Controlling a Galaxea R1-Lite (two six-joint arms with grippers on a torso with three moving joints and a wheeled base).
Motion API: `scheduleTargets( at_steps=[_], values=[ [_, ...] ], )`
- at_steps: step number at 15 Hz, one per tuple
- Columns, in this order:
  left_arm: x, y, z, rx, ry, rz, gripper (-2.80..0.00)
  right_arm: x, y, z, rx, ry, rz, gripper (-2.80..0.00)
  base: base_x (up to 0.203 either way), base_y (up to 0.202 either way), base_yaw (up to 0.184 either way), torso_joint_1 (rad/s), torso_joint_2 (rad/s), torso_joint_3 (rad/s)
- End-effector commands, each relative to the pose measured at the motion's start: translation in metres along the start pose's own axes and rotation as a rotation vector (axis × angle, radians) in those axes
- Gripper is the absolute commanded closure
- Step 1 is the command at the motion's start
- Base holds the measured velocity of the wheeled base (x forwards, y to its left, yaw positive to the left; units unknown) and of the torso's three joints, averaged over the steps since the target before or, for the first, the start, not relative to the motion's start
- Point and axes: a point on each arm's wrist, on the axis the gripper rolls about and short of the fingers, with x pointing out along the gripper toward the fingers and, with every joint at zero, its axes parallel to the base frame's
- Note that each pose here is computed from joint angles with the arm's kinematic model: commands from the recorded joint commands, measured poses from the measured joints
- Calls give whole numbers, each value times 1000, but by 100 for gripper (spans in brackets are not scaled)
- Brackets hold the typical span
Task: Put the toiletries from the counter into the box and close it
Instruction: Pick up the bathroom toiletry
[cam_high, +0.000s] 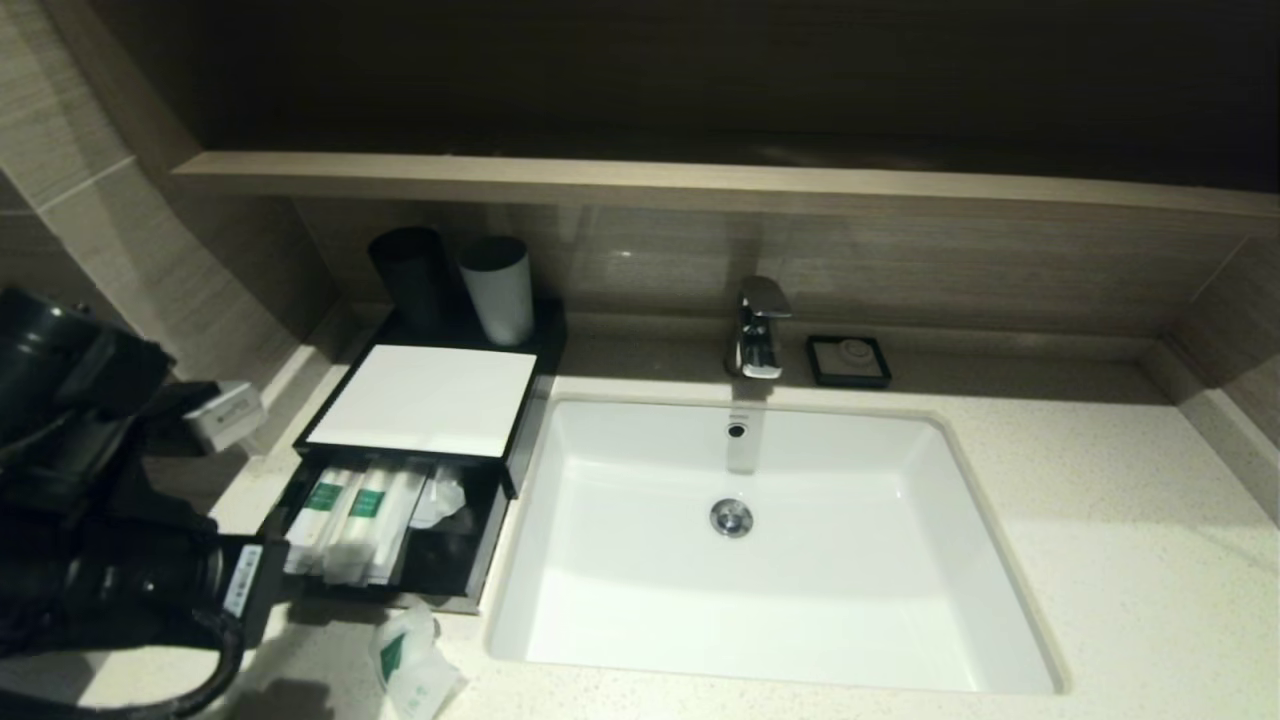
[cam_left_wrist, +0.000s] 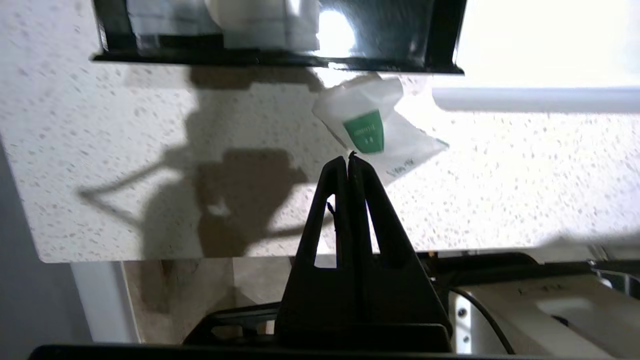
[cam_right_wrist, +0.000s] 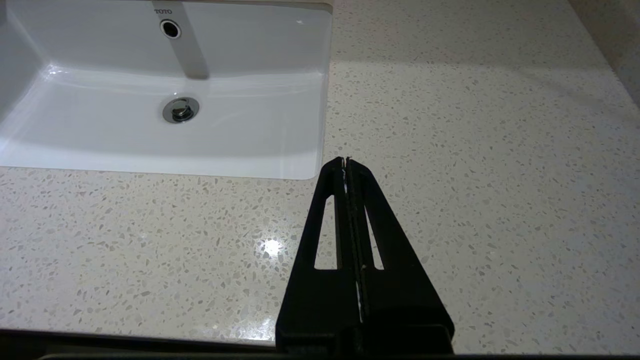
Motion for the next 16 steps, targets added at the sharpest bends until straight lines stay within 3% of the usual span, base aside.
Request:
scheduleTargets(
  at_steps=[1, 5, 8, 16],
  values=[
    [-6, -1, -15, 16, 9, -47, 0, 0, 0, 0, 0, 1, 0, 0, 0, 0, 0, 0, 0, 0],
    [-2, -11, -23, -4, 47, -84, 0, 0, 0, 0, 0, 1, 0, 0, 0, 0, 0, 0, 0, 0],
    [7, -16, -16, -46, 73, -76, 0, 0, 0, 0, 0, 1, 0, 0, 0, 0, 0, 0, 0, 0],
    [28, -25, -30, 27, 190, -70, 0, 0, 0, 0, 0, 1, 0, 0, 0, 0, 0, 0, 0, 0]
  ],
)
